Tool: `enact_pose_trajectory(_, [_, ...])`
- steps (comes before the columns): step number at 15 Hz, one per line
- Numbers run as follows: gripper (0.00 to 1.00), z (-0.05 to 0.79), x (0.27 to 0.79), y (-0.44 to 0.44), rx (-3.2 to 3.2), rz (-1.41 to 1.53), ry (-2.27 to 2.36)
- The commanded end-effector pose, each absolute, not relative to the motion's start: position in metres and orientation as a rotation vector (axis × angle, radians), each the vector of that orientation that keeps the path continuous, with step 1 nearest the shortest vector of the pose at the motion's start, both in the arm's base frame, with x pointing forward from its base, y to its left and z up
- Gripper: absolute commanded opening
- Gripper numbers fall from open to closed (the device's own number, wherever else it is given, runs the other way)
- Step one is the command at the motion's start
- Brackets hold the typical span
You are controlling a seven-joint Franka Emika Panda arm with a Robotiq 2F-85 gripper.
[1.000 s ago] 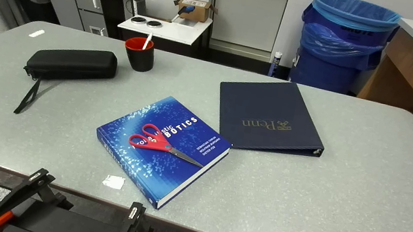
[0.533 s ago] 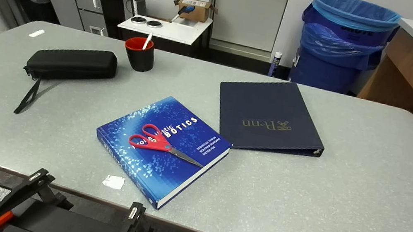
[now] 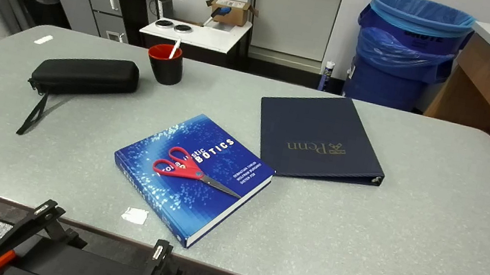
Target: Take the pen out of the mug and put it on the table
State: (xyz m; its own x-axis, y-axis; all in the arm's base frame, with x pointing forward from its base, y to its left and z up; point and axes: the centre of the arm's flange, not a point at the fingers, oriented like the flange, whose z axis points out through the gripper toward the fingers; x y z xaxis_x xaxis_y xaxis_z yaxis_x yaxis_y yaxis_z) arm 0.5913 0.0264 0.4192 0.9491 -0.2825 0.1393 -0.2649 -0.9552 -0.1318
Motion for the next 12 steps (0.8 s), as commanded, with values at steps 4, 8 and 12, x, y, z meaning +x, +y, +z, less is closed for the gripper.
enact_pose_trajectory(4, [1.0,0.327,0.694,0.109,-3.019,-0.245,0.498])
enact_pose_trajectory(8, [1.0,0.297,0.717,0.136,-3.044,-0.142,0.5])
enact_pose_trajectory(12, [1.0,0.287,0.695,0.134,-3.053,-0.16,0.479])
